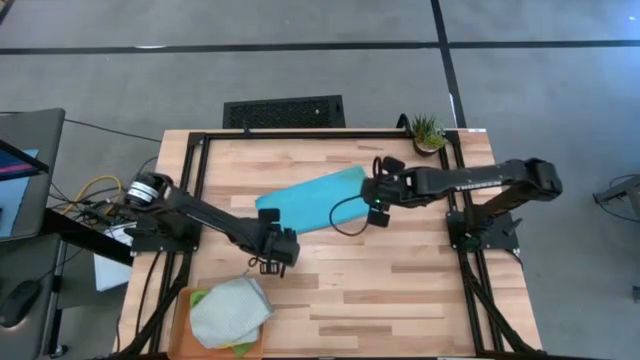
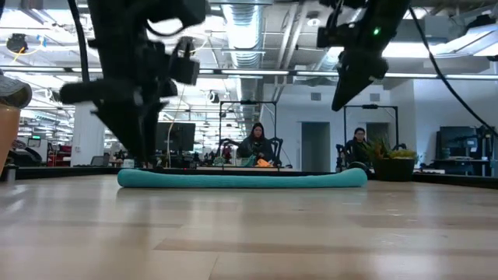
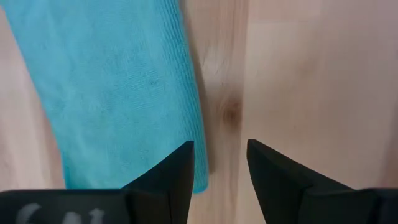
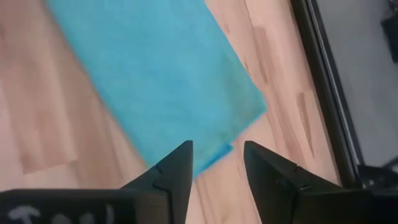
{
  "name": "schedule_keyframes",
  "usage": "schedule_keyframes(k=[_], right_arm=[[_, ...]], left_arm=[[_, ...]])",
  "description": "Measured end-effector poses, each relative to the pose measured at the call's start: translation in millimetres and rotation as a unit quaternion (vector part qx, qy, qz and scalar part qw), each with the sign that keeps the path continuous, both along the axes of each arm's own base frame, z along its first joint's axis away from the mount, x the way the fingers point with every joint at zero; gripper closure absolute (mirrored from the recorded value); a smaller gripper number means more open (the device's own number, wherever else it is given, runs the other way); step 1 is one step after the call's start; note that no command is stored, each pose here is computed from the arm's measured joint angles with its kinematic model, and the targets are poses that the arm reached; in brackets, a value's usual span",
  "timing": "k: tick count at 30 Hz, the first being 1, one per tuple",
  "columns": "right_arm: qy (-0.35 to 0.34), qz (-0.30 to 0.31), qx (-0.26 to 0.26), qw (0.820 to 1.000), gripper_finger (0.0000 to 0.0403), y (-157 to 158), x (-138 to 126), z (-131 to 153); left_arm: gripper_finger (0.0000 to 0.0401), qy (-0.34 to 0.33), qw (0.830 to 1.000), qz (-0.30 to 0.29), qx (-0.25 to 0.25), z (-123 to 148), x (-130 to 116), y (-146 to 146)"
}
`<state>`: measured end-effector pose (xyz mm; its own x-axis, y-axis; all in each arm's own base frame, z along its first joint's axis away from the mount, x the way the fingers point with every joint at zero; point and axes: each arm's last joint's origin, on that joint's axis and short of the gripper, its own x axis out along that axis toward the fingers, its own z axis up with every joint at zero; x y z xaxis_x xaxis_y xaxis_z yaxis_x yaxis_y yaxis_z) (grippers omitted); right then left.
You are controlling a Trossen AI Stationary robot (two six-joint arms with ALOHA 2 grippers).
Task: Fold microfiber towels
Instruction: Fold the blue towel
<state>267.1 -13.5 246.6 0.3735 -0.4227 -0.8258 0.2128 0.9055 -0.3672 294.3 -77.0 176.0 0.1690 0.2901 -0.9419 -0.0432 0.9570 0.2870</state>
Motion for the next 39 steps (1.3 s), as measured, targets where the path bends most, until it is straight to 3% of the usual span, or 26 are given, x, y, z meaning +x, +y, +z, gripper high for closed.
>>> schedule_keyframes(k=[8,21,24,30,39], right_arm=[[-0.033,0.028,0.004,0.999,0.0235,17.8,-8.0,13.9],[-0.032,0.034,0.002,0.999,0.0239,21.5,-8.5,14.1],[-0.030,0.034,0.002,0.999,0.0241,21.4,-8.8,13.9],[-0.021,0.025,0.004,0.999,0.0243,22.8,-12.3,13.5],[-0.038,-0.019,0.024,0.999,0.0247,22.0,-38.3,31.0]], left_arm=[[0.0259,0.050,0.997,0.009,0.053,-32.1,6.2,3.5],[0.0263,0.077,0.994,0.058,0.045,-42.8,10.6,23.9],[0.0289,0.080,0.995,0.053,0.040,-43.3,10.9,24.9],[0.0389,0.083,0.991,0.057,0.083,-46.7,9.4,30.3],[0.0399,0.106,0.989,0.008,0.107,-25.2,21.4,38.7]])
